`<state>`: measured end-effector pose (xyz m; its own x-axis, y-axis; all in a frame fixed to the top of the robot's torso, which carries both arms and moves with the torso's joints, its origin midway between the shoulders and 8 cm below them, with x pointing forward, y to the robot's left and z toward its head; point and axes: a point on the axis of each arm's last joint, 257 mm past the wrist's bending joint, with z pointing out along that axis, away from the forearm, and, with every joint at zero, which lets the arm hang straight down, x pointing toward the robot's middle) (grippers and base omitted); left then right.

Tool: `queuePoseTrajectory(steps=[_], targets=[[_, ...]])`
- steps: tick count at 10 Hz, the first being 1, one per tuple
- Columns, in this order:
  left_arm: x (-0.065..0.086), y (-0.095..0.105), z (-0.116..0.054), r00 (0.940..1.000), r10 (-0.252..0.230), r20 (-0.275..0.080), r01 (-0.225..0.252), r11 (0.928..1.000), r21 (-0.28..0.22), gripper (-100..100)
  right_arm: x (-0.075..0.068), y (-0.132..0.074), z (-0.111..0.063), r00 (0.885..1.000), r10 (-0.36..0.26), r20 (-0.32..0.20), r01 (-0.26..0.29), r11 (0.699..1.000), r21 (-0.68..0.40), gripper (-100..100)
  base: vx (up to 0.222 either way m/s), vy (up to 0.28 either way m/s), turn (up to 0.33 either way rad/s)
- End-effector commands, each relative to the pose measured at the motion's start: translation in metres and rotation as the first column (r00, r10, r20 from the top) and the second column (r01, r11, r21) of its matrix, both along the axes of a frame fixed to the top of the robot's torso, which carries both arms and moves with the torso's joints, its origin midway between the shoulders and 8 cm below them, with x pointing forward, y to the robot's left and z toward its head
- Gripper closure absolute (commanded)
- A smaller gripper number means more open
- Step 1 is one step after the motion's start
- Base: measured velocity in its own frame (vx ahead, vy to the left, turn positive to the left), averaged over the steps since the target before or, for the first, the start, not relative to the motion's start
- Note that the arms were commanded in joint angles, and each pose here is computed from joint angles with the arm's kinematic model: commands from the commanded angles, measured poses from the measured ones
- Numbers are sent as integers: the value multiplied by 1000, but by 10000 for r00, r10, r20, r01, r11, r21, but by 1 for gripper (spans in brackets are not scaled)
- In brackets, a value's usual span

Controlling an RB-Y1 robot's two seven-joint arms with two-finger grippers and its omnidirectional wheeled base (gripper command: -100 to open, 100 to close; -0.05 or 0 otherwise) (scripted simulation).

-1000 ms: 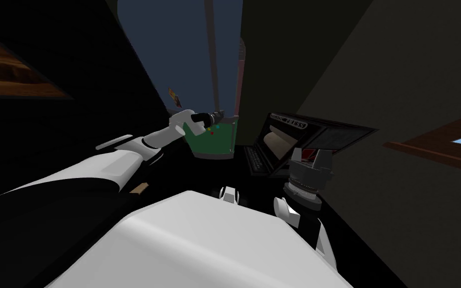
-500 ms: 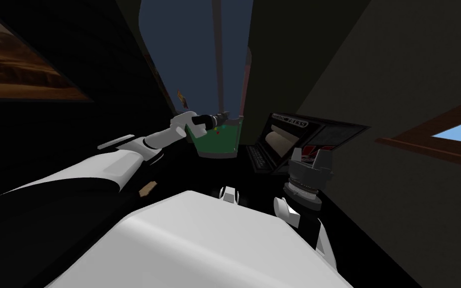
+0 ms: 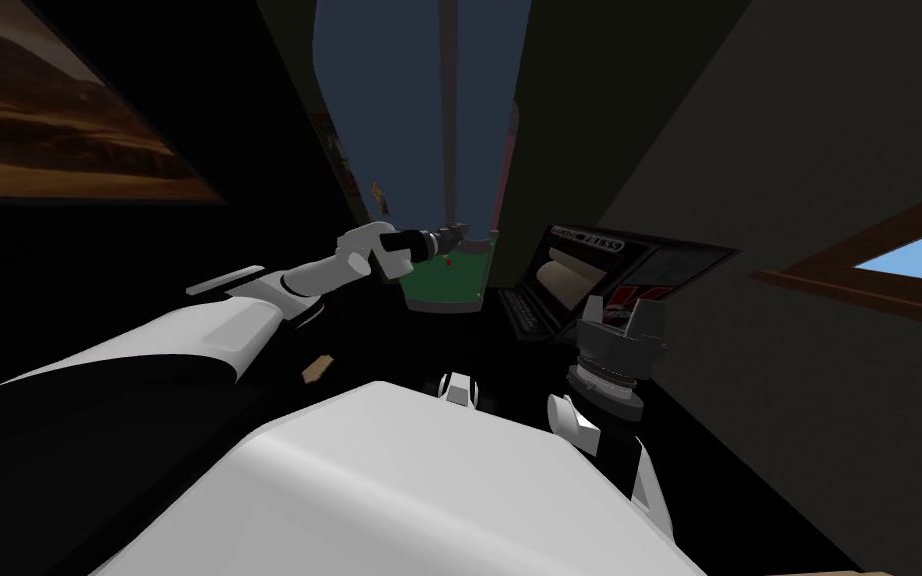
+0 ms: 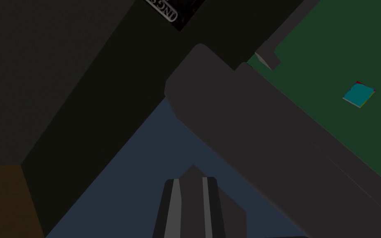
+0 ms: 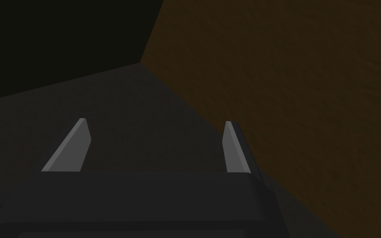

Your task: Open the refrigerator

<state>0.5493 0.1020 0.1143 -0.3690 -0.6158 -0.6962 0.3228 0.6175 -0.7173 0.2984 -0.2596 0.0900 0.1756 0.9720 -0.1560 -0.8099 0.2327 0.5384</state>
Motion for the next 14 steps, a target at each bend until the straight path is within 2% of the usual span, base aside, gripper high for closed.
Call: queuePoseTrajectory(steps=[1,2,3,4,5,6,7,8,9,10,11,12,13,14], targets=[[-9,-8,16,9991,-261,322,262,9997,-18,100,0,0,0,10000,-1,0,1,10000,-1,0,-109,188,-21],[-20,-21,16,9974,-635,325,636,9980,-6,100,0,0,0,10000,0,0,0,10000,0,0,-116,215,4],[-20,-21,16,9974,-635,325,636,9980,-6,100,0,0,0,10000,-1,0,1,10000,-1,0,-126,208,0],[-32,-33,17,9944,-1008,320,1009,9949,8,100,0,0,0,10000,0,0,0,10000,0,0,-176,203,7],[-32,-33,17,9944,-1008,320,1009,9949,8,100,0,0,0,10000,0,0,0,10000,0,0,-146,178,3],[-34,-37,3,9942,-1078,16,1078,9942,23,100,0,0,0,10000,0,0,0,10000,0,0,-59,68,-14],[-40,-46,0,9905,-1372,-34,1372,9905,19,100,0,0,0,10000,0,-1,0,10000,2,0,-80,191,-69],[-40,-46,0,9905,-1372,-34,1372,9905,19,100,0,0,0,10000,0,0,0,10000,-1,0,-90,223,-89],[-46,-54,2,9867,-1624,15,1624,9867,14,100,0,0,0,10000,0,0,0,10000,0,0,-118,236,-83],[-46,-54,2,9867,-1624,15,1624,9867,14,100,0,0,0,10000,0,0,0,10000,-1,0,-88,232,-53],[-52,-62,4,9823,-1875,61,1874,9823,11,100,0,0,0,10000,0,-1,0,10000,0,0,-136,269,-72],[-52,-62,4,9823,-1875,61,1874,9823,11,100,0,0,0,10000,0,0,0,10000,-1,0,-84,230,-59],[-58,-69,6,9772,-2123,104,2123,9772,9,100,0,0,0,10000,-1,-1,1,10000,0,0,-57,231,-76],[-58,-69,6,9772,-2123,104,2123,9772,9,100,0,0,0,10000,0,-1,0,10000,-1,0,-83,224,-56]])
